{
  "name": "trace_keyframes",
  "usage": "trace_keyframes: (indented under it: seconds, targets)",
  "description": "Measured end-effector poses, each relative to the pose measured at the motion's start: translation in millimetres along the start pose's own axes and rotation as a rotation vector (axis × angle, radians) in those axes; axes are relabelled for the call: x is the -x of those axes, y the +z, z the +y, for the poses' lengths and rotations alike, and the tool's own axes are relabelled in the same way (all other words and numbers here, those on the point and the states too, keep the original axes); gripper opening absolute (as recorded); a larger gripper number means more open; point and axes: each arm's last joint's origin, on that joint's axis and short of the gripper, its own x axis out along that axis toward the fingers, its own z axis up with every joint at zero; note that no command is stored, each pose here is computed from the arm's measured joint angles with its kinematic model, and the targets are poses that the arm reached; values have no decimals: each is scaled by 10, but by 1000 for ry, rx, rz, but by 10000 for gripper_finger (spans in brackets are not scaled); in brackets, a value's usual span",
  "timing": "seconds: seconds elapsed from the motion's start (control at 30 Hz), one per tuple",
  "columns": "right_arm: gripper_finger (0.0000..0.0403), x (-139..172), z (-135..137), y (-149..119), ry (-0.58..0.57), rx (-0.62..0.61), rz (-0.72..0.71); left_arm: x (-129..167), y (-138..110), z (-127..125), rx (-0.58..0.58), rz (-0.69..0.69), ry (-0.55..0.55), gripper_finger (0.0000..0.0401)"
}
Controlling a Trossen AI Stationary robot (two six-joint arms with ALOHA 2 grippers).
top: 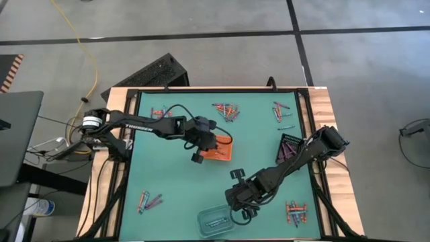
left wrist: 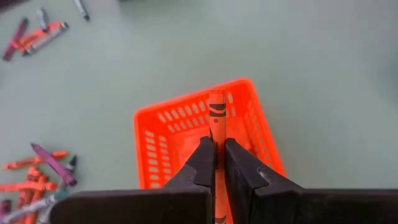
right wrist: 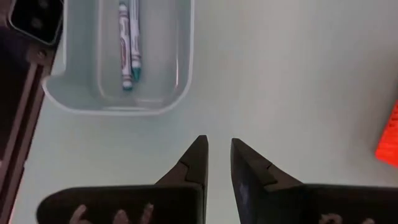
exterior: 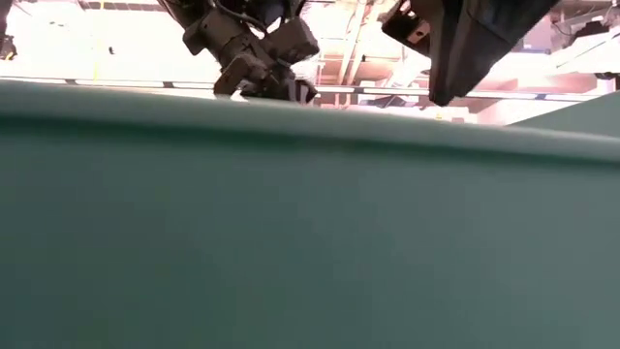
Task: Sort crayons
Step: Put the orange crayon into the orange bin
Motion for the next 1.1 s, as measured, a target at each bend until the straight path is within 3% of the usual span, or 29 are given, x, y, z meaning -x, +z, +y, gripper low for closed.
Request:
trace_keyframes:
  seconds: [0.43,1.1]
  targets:
    - [62,10,18,153,35,-25,-154,-207,-221,28,40,103,-52,0]
    - [62,30,37,245,57,-38,-249,-228,-216,37,39,93,-44,0]
